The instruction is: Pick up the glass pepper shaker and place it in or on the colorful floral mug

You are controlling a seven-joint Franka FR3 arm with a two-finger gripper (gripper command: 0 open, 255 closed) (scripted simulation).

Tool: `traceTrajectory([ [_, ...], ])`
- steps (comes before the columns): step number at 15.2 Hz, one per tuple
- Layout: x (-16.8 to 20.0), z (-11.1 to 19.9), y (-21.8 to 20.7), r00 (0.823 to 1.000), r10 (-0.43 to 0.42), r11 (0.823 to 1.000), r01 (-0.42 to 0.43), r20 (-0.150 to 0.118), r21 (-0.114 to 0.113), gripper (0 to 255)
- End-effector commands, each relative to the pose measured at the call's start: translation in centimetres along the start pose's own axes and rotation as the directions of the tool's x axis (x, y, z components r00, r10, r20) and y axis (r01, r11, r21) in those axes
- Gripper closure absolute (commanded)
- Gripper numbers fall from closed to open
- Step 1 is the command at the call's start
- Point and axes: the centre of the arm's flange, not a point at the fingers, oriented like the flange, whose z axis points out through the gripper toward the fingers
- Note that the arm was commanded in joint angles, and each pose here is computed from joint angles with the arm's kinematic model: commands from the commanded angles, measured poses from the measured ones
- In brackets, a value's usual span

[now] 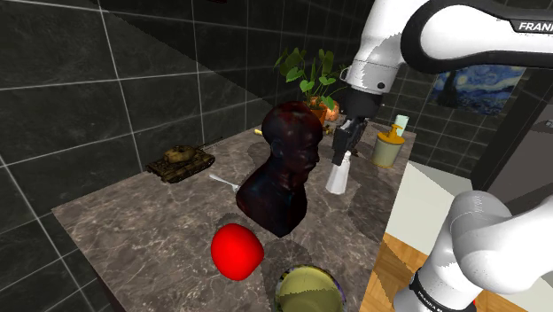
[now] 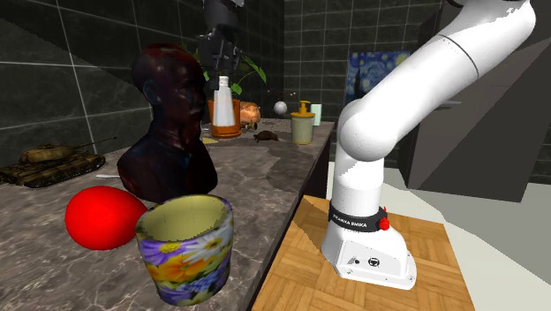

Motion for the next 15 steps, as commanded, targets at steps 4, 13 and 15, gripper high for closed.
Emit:
traceTrajectory([
  [4,-2.5,0.1,-6.6,1.000,0.002,1.000,-0.002,0.001,0.000,255],
  [13,-6.7,-0.1,-17.7,1.000,0.002,1.000,-0.002,0.001,0.000,255],
  [15,-7.9,-0.1,-21.0,1.000,0.002,1.000,-0.002,0.001,0.000,255],
])
